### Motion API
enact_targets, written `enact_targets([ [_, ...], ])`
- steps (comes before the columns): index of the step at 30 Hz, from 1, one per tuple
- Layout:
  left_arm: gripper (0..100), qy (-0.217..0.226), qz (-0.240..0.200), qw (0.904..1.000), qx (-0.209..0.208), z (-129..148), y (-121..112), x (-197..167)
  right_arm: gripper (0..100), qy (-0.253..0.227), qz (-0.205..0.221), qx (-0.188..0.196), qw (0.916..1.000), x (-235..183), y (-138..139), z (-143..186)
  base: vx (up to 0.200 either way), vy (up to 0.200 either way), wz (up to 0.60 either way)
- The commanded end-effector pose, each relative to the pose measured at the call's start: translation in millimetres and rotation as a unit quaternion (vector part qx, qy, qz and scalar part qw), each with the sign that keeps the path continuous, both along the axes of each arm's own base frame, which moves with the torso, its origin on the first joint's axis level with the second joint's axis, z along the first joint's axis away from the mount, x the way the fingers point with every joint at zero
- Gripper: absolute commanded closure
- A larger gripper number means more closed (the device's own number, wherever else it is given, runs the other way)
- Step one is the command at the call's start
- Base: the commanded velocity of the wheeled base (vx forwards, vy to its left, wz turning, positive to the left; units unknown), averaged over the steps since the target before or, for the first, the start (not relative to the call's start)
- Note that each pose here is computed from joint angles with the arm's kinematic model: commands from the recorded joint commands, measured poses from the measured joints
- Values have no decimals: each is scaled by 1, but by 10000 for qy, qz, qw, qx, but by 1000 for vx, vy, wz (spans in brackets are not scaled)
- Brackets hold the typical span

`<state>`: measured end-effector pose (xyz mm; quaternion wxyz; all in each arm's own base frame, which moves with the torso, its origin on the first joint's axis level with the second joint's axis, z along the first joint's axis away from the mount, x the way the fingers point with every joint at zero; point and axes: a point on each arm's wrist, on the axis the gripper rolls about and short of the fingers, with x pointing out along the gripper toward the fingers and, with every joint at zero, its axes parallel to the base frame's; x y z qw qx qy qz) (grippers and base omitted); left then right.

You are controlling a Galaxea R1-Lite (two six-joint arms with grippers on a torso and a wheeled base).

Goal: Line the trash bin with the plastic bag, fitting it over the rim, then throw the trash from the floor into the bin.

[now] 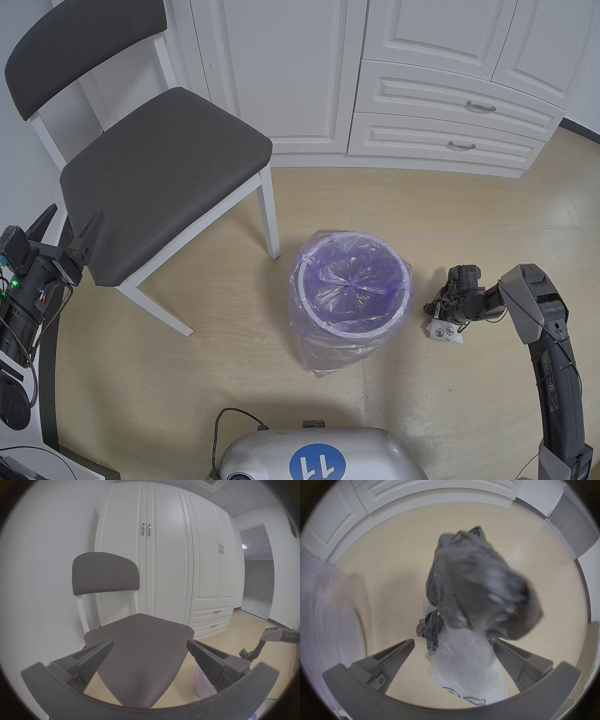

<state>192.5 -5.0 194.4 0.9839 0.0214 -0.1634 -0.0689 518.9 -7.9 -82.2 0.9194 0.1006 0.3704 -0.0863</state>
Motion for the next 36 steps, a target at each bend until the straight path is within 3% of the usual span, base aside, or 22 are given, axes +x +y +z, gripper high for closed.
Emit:
enact_targets([
  [1,0,87,4,10000,-2,-3,0,3,0,100,25,-9,9999,0,5,-15,0,0,0],
  [25,0,171,-11,9999,1,-7,0,5,0,122,-135,-37,9998,-1,5,-23,0,0,0],
  [26,0,179,-11,9998,2,-7,0,5,100,122,-135,-37,9998,-1,5,-24,0,0,0],
  [36,0,179,-11,9998,2,-7,0,5,100,74,-151,-31,9999,-3,5,-18,0,0,0],
])
